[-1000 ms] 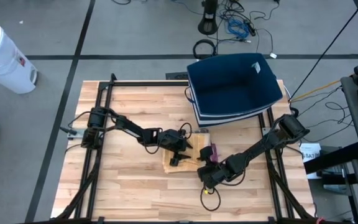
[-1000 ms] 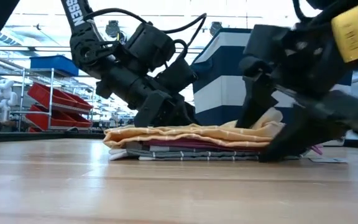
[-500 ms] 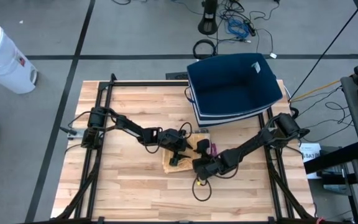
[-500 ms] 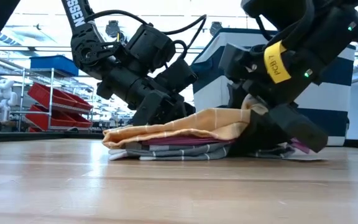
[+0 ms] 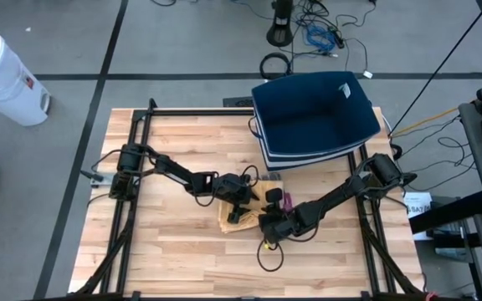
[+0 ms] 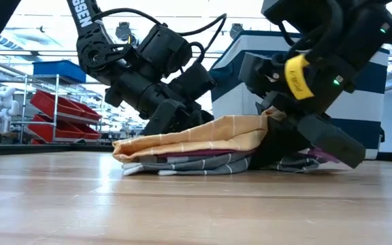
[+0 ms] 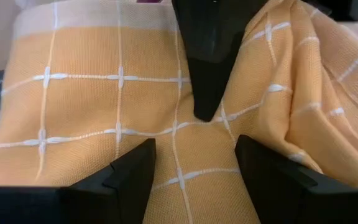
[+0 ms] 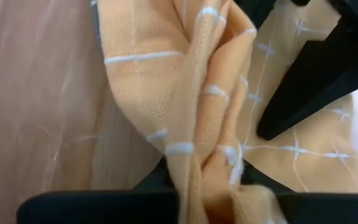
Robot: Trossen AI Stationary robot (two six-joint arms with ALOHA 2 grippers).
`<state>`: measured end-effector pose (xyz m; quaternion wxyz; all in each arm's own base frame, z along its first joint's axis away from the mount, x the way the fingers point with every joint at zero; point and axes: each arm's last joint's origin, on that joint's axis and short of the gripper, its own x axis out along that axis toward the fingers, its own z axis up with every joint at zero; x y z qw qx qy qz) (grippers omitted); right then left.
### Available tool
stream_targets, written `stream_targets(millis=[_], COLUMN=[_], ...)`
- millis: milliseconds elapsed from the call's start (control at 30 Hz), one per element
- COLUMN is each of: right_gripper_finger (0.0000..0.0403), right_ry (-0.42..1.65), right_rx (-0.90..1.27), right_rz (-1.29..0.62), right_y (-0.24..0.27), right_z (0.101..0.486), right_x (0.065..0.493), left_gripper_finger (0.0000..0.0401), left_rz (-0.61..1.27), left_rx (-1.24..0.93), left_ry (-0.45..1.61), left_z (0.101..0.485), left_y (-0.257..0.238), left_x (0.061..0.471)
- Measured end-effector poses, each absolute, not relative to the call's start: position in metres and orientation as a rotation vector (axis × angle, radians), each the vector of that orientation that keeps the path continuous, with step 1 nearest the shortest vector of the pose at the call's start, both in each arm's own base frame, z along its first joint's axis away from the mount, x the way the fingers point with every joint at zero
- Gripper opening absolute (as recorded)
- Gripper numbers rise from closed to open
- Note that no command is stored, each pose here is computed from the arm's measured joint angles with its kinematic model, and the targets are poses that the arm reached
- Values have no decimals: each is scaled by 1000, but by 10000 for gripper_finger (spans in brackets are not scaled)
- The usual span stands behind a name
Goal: Fold towel
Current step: Put the folded stacked towels into the blue laundry bin
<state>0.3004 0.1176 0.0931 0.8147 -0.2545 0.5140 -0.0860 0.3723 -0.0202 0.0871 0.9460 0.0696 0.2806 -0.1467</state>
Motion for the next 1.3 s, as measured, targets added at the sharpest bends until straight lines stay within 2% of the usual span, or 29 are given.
stream_targets(millis=[167,300,533,733,1000,1300], right_gripper_finger=[32,32,32,32,32,32], right_ry=[1116,1138,1140,1115,1043,990], right_rx=[-458,-378,-297,-226,-139,-67], right_rz=[-171,-166,-193,-216,-255,-292], right_y=[115,111,106,105,106,104], right_z=[99,102,104,111,132,148], right_x=[309,313,316,327,338,338], left_gripper_finger=[236,241,290,313,314,314], left_rz=[-253,-238,-266,-235,-53,10], left_rx=[188,255,224,229,289,324], left_ry=[562,512,503,521,536,581], left_z=[106,137,163,152,146,143], left_y=[-22,-32,-59,-84,-96,-99], left_x=[369,364,352,350,347,343])
